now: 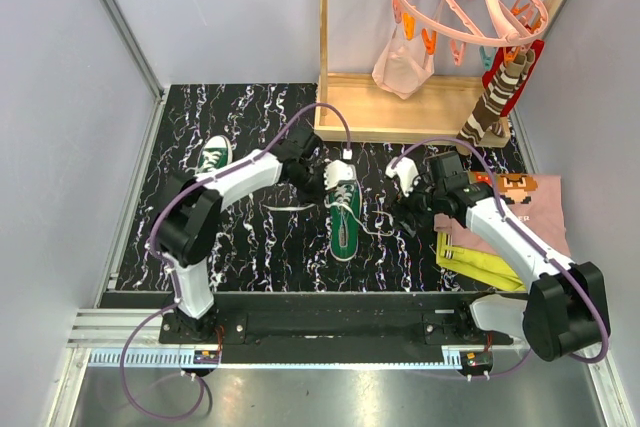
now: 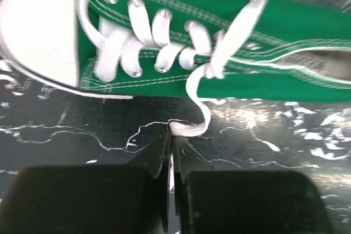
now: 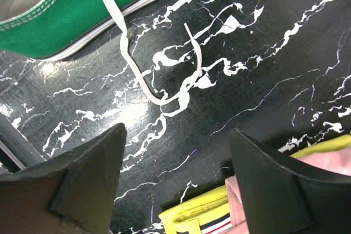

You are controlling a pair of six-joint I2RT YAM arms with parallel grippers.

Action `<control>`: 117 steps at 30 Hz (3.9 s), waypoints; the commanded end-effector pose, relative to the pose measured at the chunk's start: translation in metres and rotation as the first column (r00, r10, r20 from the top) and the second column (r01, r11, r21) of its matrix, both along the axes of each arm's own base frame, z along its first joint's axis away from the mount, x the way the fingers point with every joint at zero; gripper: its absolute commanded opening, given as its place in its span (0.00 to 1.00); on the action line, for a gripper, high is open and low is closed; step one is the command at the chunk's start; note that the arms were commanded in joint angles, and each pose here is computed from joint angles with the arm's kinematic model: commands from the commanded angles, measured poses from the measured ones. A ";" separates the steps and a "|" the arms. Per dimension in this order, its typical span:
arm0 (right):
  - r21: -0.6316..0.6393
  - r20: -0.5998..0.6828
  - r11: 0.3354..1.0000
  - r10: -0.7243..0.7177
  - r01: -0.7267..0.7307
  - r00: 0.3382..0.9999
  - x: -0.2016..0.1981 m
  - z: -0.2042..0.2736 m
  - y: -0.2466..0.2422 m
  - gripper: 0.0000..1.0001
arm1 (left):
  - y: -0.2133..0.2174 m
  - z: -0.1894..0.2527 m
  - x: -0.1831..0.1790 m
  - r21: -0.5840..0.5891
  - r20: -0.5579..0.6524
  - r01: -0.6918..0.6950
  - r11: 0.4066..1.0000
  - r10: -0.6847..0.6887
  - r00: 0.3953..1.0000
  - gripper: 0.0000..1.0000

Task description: Tie the shoes

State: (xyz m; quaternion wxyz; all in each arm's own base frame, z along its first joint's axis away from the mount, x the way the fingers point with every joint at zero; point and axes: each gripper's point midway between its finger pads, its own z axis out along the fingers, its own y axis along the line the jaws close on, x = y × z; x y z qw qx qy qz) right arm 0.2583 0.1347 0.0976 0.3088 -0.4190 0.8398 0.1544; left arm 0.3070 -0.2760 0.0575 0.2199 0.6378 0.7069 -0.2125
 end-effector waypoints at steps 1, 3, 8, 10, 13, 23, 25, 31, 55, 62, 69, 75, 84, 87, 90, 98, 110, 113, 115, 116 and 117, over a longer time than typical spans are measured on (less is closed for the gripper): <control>-0.007 0.013 0.999 0.047 -0.047 0.999 0.007 -0.004 0.002 0.80 | -0.020 0.048 -0.016 -0.191 -0.039 -0.003 0.982 -0.005 0.999 0.00; -0.008 0.003 0.998 0.067 -0.067 0.998 0.010 -0.008 0.005 0.75 | -0.026 0.054 -0.020 -0.235 -0.069 -0.017 0.972 0.001 0.998 0.00; 0.007 -0.012 0.993 0.121 -0.121 0.993 0.016 -0.011 0.013 0.68 | -0.034 0.058 -0.021 -0.282 -0.144 -0.112 0.953 0.073 0.987 0.00; 0.018 -0.026 0.989 0.150 -0.149 0.988 0.015 -0.015 0.017 0.62 | -0.035 0.059 -0.019 -0.299 -0.160 -0.147 0.943 0.102 0.982 0.00; 0.041 -0.032 0.978 0.205 -0.203 0.978 0.013 -0.020 0.024 0.59 | -0.035 0.063 -0.016 -0.332 -0.205 -0.210 0.920 0.147 0.968 0.00; 0.012 -0.076 0.963 0.269 -0.269 0.960 0.024 -0.048 0.028 0.56 | -0.035 0.075 -0.016 -0.428 -0.243 -0.264 0.864 0.172 0.955 0.00; -0.008 -0.083 0.970 0.241 -0.243 0.967 0.029 -0.050 0.028 0.56 | -0.034 0.074 -0.016 -0.427 -0.240 -0.263 0.865 0.172 0.956 0.00; -0.049 -0.131 0.997 0.047 -0.054 0.990 0.046 -0.051 0.019 0.55 | -0.033 0.075 -0.017 -0.431 -0.219 -0.248 0.867 0.166 0.961 0.00; -0.065 -0.286 0.993 -0.117 0.103 0.951 0.034 -0.074 0.017 0.44 | -0.038 0.079 -0.015 -0.481 -0.187 -0.213 0.851 0.138 0.973 0.00; -0.022 -0.268 0.994 -0.110 0.108 0.957 0.040 -0.058 0.024 0.00 | -0.035 0.076 -0.019 -0.483 -0.172 -0.197 0.853 0.128 0.977 0.00; 0.147 -0.066 0.979 -0.131 0.139 0.989 0.097 0.029 0.051 0.00 | -0.036 0.075 -0.023 -0.500 -0.147 -0.157 0.852 0.096 0.984 0.00; 0.311 -0.025 0.947 -0.079 0.083 0.997 0.129 0.074 0.086 0.00 | -0.037 0.080 -0.022 -0.531 -0.090 -0.109 0.840 0.072 0.993 0.00; 0.517 -0.112 0.856 0.046 0.019 0.993 0.154 0.108 0.164 0.00 | -0.037 0.085 -0.024 -0.555 -0.042 -0.069 0.829 0.054 0.998 0.00; 0.523 -0.145 0.852 0.106 -0.014 0.984 0.145 0.097 0.188 0.00 | -0.035 0.084 -0.027 -0.555 -0.027 -0.056 0.830 0.049 0.998 0.00; 0.522 -0.170 0.852 0.157 -0.046 0.973 0.134 0.083 0.207 0.00 | -0.032 0.082 -0.029 -0.553 -0.022 -0.056 0.831 0.052 0.998 0.00; 0.544 -0.233 0.836 0.225 -0.065 0.946 0.120 0.068 0.224 0.00 | -0.029 0.074 -0.031 -0.544 -0.029 -0.079 0.836 0.075 0.997 0.00; 0.553 -0.309 0.827 0.318 -0.102 0.896 0.096 0.042 0.261 0.00 | -0.025 0.068 -0.032 -0.531 -0.022 -0.080 0.843 0.081 0.996 0.00; 0.558 -0.358 0.826 0.331 -0.084 0.873 0.087 0.034 0.261 0.05 | -0.024 0.066 -0.032 -0.531 -0.021 -0.087 0.843 0.090 0.996 0.00; 0.560 -0.385 0.826 0.332 -0.069 0.861 0.084 0.033 0.261 0.27 | -0.023 0.064 -0.033 -0.529 -0.021 -0.092 0.844 0.095 0.995 0.00; 0.563 -0.376 0.824 0.332 -0.071 0.865 0.085 0.037 0.260 0.34 | -0.023 0.063 -0.033 -0.528 -0.020 -0.093 0.844 0.097 0.995 0.00; 0.565 -0.373 0.823 0.325 -0.065 0.869 0.088 0.042 0.259 0.41 | -0.023 0.063 -0.032 -0.530 -0.017 -0.094 0.843 0.100 0.995 0.00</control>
